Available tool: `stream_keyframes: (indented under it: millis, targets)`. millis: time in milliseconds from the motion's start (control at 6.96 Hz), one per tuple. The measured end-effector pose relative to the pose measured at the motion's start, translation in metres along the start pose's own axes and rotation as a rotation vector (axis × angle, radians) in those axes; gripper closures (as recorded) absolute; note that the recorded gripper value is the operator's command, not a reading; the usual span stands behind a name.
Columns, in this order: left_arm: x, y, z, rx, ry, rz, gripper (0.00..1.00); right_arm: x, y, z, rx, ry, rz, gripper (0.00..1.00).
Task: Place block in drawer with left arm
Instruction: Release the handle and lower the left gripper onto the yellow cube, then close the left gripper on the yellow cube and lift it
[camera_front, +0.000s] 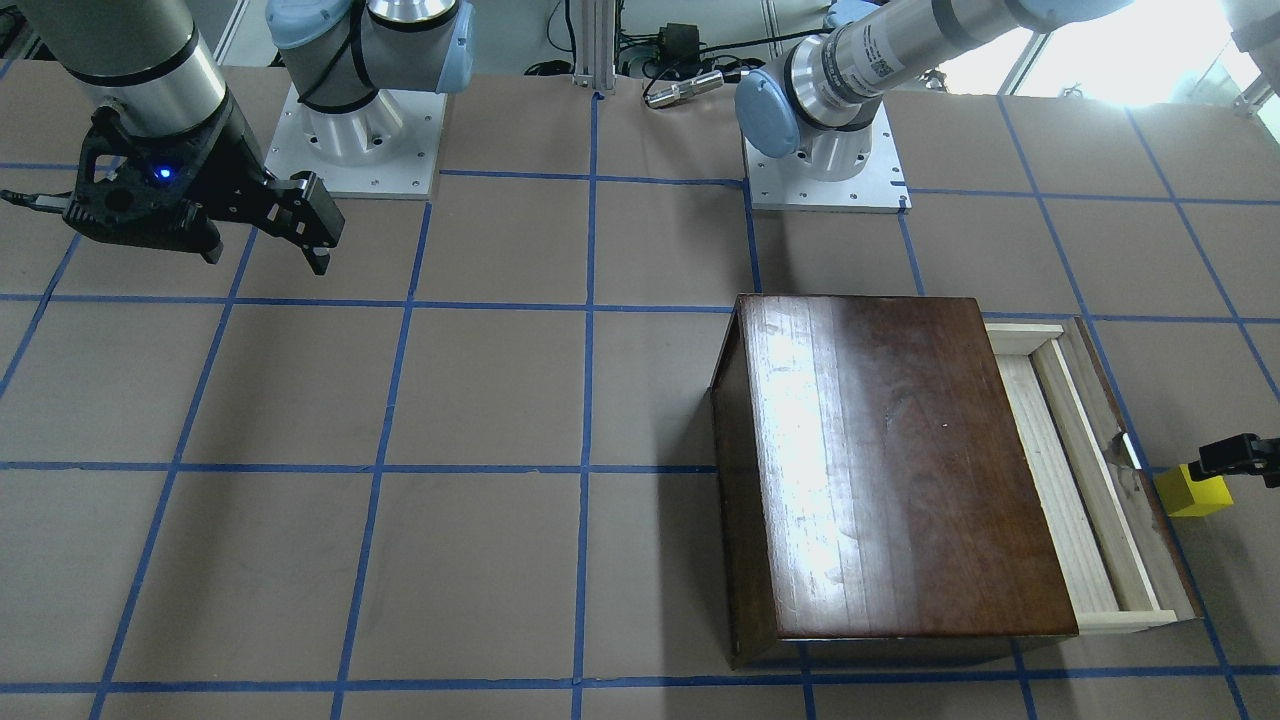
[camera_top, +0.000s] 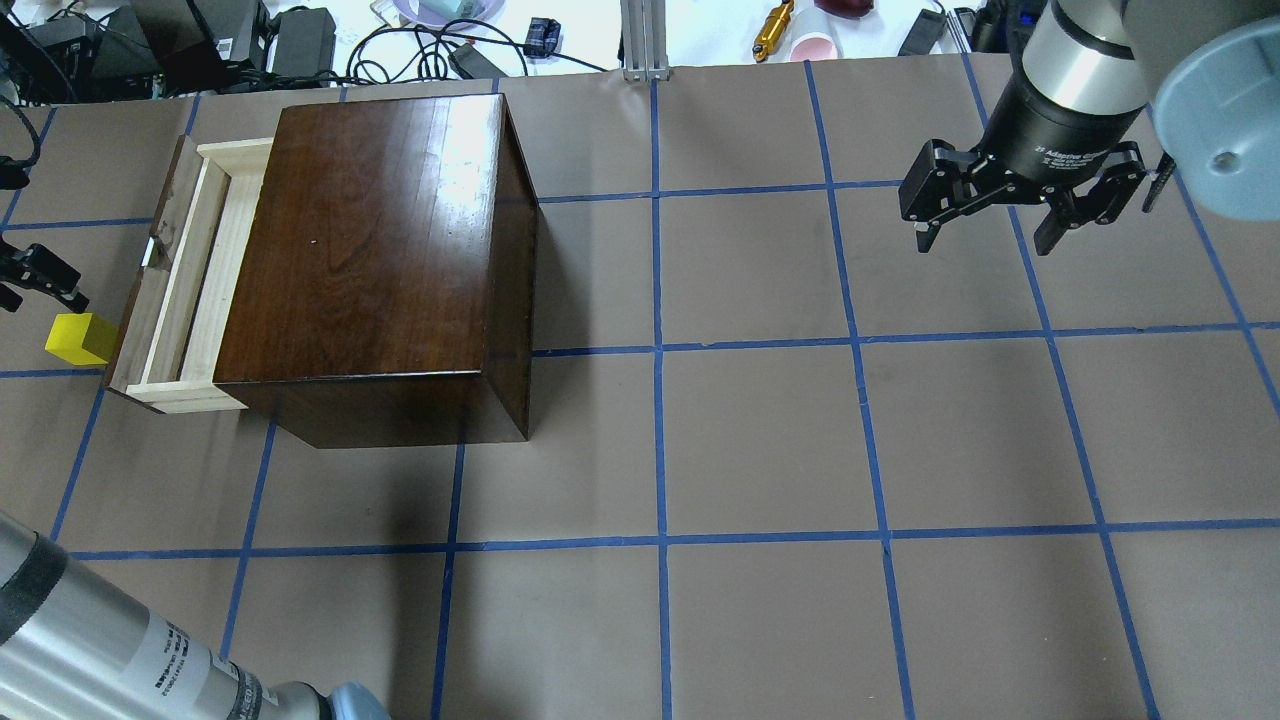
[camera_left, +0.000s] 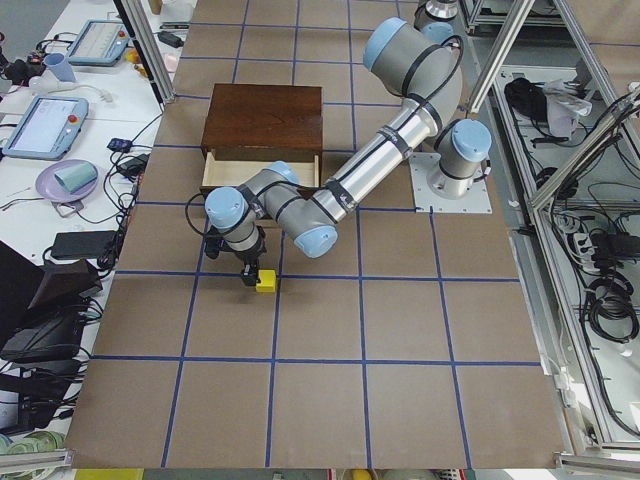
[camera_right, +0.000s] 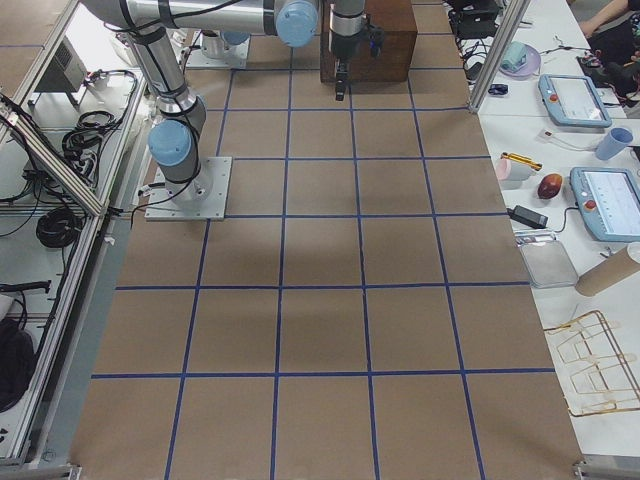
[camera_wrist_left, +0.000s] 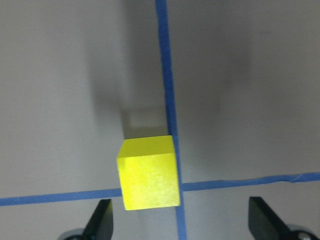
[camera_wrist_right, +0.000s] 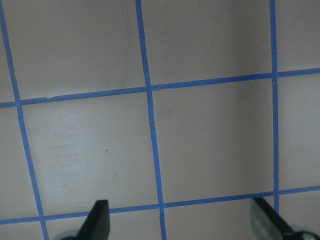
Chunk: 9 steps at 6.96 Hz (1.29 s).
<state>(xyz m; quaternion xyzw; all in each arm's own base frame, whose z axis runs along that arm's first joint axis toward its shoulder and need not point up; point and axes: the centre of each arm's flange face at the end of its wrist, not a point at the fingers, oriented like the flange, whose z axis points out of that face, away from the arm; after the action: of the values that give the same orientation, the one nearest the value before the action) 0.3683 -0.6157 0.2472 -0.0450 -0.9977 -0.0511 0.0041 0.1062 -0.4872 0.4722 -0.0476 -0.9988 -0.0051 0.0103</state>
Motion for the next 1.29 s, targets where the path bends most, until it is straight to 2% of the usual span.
stream_keyframes:
  millis: [431,719,862,1006,1150,1294]
  targets:
    - [-0.008,-0.003,0.041,-0.025,0.022,0.004,0.05,0.000,0.000,0.000,0.000,-0.001,0.000,0.00]
    - [-0.008,-0.003,0.052,-0.037,0.035,0.003,0.12,0.000,0.000,0.000,0.000,-0.001,0.000,0.00]
    - [-0.008,-0.003,0.054,-0.038,0.037,0.003,0.32,0.000,0.000,0.000,0.000,-0.001,0.000,0.00]
    - [-0.008,-0.003,0.054,-0.038,0.038,0.004,0.60,0.000,0.000,0.000,0.000,-0.001,0.000,0.00]
    - [-0.008,-0.003,0.054,-0.037,0.037,0.007,0.81,0.000,0.000,0.000,0.000,-0.001,0.000,0.00]
    - [-0.009,-0.004,0.052,-0.035,0.035,0.010,0.91,0.000,0.000,0.000,0.000,-0.001,0.000,0.00]
